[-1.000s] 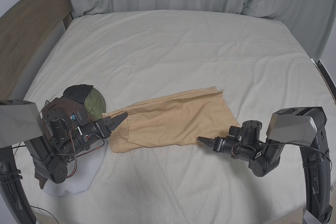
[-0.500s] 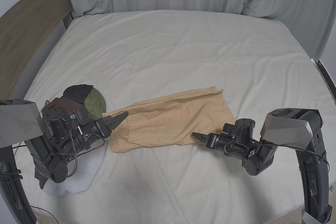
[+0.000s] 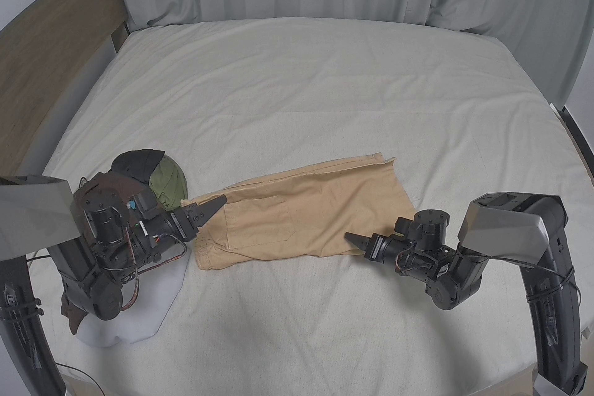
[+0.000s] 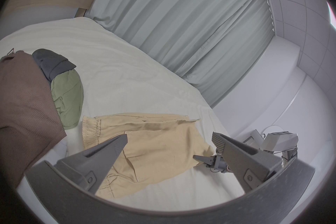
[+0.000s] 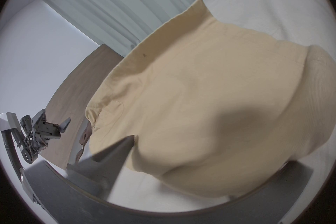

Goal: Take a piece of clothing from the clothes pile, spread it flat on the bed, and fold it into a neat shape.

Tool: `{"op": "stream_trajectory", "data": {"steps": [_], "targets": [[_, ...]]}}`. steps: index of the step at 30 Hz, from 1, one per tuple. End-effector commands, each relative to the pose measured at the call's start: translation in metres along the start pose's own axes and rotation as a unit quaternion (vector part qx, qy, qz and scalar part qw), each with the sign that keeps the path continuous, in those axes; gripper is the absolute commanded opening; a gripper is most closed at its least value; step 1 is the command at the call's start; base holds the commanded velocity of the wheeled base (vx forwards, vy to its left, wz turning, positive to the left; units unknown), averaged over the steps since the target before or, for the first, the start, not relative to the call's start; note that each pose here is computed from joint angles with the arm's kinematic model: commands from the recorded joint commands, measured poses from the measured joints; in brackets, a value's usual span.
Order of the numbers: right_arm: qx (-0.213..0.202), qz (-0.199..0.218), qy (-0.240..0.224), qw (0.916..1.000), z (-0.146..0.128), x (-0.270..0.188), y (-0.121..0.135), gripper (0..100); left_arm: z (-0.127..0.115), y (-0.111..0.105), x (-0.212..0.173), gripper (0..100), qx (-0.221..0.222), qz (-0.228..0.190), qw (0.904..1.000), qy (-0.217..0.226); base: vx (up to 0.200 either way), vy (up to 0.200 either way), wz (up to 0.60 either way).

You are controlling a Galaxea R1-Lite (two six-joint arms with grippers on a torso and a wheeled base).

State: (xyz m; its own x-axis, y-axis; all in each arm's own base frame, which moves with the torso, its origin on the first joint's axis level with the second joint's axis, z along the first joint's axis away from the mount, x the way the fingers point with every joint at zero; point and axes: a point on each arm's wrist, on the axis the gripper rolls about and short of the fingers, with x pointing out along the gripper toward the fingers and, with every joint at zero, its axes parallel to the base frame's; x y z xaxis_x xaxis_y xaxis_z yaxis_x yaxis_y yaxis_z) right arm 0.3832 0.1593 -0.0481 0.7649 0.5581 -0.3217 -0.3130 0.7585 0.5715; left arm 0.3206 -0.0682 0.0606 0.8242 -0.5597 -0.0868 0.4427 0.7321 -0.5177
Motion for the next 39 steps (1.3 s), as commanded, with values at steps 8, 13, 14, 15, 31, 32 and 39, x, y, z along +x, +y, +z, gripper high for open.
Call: {"op": "stream_trajectory", "data": {"steps": [8, 13, 14, 15, 31, 32, 39], "targets": [[0.004, -0.001, 0.004, 1.0000, -0.003, -0.001, 0.000, 0, -0.004, 0.001, 0.001, 100, -0.003, 0.001, 1.0000, 0.006, 0.000, 0.000, 0.00], [0.007, -0.005, 0.009, 0.9999, -0.003, -0.006, 0.000, 0, -0.004, 0.000, 0.001, 100, -0.003, 0.001, 1.0000, 0.006, 0.000, 0.000, 0.00], [0.007, -0.003, 0.007, 0.9999, -0.001, -0.008, 0.002, 0, -0.003, 0.001, 0.001, 100, -0.003, 0.001, 1.0000, 0.005, 0.000, 0.000, 0.00], [0.006, -0.002, 0.003, 1.0000, 0.003, -0.010, 0.004, 0, -0.004, 0.001, 0.001, 100, -0.003, 0.002, 1.0000, 0.006, 0.000, 0.000, 0.00], [0.010, -0.018, 0.032, 0.9993, -0.002, -0.043, 0.013, 0, -0.004, 0.002, 0.000, 100, -0.004, 0.003, 1.0000, 0.006, 0.000, 0.000, 0.00], [0.010, -0.019, 0.034, 0.9992, -0.003, -0.045, 0.013, 0, -0.004, 0.002, 0.000, 100, -0.004, 0.003, 1.0000, 0.006, 0.000, 0.000, 0.00], [0.012, -0.027, 0.046, 0.9985, -0.005, -0.063, 0.016, 0, -0.007, 0.000, -0.004, 100, -0.012, -0.017, 0.9995, 0.025, 0.000, 0.000, 0.00]]}}
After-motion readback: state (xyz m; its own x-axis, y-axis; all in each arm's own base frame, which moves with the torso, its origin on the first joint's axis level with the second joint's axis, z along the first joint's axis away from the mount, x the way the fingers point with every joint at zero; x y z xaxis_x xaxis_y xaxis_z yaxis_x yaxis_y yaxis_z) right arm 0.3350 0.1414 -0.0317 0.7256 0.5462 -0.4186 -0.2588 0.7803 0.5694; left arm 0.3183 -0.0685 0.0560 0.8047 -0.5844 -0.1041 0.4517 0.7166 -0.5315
